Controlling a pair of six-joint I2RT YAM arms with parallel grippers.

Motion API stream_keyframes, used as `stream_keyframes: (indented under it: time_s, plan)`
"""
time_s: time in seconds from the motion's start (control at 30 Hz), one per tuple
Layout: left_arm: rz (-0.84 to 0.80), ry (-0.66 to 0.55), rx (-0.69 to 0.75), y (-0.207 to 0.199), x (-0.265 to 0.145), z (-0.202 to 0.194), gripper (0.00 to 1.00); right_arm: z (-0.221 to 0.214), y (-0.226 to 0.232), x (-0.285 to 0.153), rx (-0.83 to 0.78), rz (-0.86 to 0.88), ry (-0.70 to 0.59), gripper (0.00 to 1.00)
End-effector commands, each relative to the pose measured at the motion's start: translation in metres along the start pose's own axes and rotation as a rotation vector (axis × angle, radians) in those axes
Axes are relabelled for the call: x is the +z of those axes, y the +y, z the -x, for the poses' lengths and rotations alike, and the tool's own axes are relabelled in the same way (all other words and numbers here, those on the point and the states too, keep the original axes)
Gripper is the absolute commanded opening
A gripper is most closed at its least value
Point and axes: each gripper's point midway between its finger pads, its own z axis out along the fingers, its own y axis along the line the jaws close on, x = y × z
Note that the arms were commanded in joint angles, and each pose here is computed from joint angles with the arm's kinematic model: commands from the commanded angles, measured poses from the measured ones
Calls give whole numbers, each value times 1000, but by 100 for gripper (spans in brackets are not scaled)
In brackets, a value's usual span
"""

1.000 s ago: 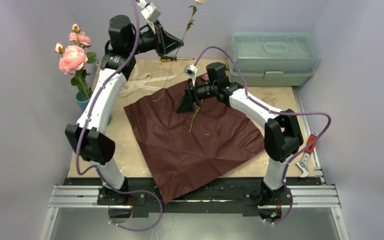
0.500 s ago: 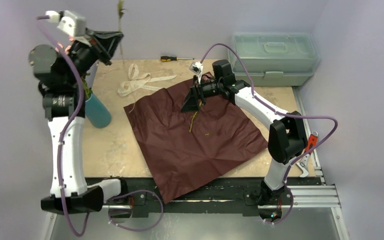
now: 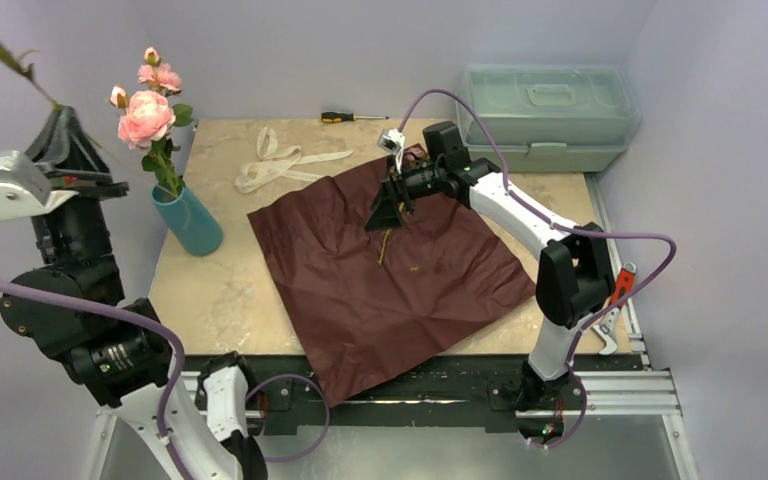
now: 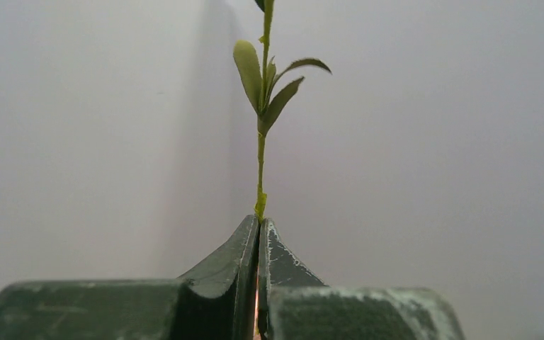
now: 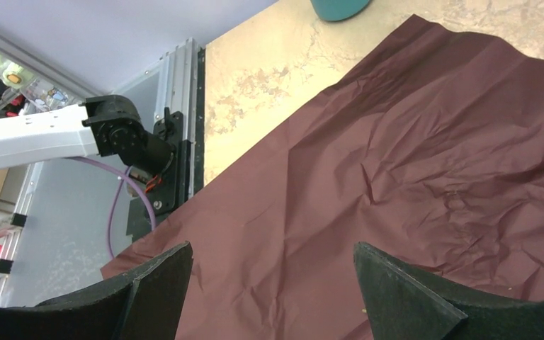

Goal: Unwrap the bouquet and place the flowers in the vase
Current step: Insert the fake flower into the vase.

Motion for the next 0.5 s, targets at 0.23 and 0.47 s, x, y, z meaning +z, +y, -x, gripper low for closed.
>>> stream_keyframes:
  time_s: [0.23,0.47]
  plan:
    - [573,27,-32,123,15,-64,0,30,25,-18,-153,15,-33,88]
    - [590,-53,-10,145,44,-88,0,39,18,-24,-153,-12,-37,88]
